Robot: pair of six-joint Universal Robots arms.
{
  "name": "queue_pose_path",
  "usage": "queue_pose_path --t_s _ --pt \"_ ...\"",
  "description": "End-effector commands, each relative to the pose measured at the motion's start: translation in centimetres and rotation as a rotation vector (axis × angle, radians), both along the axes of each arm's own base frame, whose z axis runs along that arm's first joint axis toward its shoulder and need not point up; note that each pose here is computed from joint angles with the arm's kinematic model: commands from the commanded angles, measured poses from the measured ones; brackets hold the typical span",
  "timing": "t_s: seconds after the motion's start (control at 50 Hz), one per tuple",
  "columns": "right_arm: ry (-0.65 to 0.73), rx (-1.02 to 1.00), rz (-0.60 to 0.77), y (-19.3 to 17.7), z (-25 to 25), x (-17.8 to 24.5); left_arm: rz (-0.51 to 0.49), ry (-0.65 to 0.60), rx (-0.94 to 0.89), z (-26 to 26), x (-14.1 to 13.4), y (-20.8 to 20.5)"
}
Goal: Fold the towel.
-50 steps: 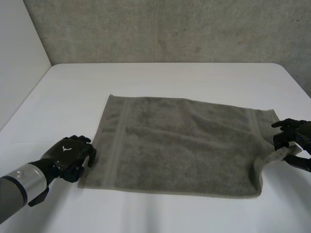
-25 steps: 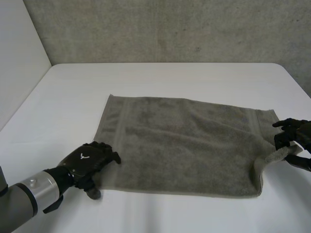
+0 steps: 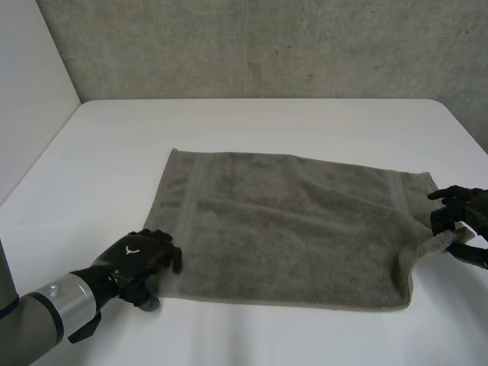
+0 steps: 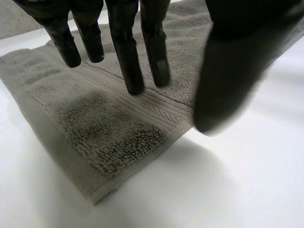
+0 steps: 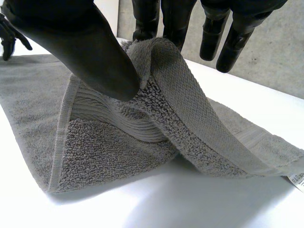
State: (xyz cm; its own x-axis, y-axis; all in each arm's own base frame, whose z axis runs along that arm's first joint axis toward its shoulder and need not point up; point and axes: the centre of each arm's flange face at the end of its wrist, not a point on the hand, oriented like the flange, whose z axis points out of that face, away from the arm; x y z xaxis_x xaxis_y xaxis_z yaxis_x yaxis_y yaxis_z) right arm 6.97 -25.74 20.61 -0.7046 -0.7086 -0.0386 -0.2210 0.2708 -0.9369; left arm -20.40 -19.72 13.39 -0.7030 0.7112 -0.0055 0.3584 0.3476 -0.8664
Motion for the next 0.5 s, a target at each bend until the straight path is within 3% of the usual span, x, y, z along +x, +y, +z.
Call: queue_pose_path --t_s 0.02,0.5 --pt "0.000 0.000 0.000 0.0 0.0 0.0 -0.004 0.004 0.029 -0.5 -0.1 0.2" --pt "-0.001 0.001 0.003 0.0 0.0 0.1 -0.001 -0.006 0.025 -1.8 -0.2 -0.7"
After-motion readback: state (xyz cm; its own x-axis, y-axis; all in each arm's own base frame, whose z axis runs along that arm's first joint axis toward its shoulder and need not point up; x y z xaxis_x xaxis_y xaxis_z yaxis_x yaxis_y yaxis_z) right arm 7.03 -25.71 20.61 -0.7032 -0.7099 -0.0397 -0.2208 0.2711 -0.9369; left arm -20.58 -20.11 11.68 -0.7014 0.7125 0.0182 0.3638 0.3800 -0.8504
